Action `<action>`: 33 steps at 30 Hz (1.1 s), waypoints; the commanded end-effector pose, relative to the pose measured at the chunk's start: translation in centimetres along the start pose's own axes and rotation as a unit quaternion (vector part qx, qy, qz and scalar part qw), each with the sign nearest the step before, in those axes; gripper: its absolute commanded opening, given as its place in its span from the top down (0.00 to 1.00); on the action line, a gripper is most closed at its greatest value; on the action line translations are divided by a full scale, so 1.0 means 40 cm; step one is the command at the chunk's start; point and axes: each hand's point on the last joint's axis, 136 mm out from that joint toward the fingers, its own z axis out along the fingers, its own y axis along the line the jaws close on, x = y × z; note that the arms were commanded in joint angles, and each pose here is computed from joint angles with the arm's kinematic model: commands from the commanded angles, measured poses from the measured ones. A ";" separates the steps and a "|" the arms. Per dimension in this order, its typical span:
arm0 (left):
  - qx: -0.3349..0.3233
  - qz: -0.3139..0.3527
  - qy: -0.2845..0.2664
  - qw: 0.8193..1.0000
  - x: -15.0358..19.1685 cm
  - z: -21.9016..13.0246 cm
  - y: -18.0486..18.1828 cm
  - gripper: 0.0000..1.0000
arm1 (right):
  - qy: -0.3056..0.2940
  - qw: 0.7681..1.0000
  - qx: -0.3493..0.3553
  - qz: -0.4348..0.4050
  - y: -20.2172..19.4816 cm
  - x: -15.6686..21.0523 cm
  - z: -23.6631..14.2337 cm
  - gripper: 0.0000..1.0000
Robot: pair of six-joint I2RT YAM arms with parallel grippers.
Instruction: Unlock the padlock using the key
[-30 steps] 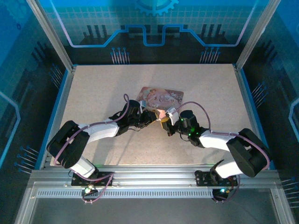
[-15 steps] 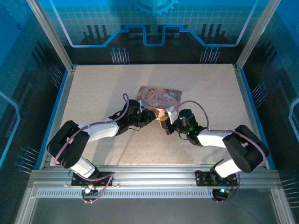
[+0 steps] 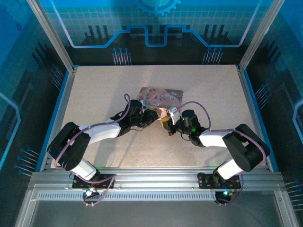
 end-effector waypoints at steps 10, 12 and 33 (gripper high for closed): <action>0.065 0.024 0.086 0.994 0.092 -0.014 -0.105 0.84 | -0.070 0.997 0.025 -0.026 -0.075 -0.127 0.007 1.00; 0.062 0.024 0.087 0.994 0.094 -0.013 -0.101 0.84 | -0.069 0.997 0.023 -0.028 -0.080 -0.129 0.004 0.99; 0.027 0.053 0.038 0.997 0.050 -0.073 -0.073 0.75 | -0.057 0.998 0.028 -0.015 -0.093 -0.118 -0.020 1.00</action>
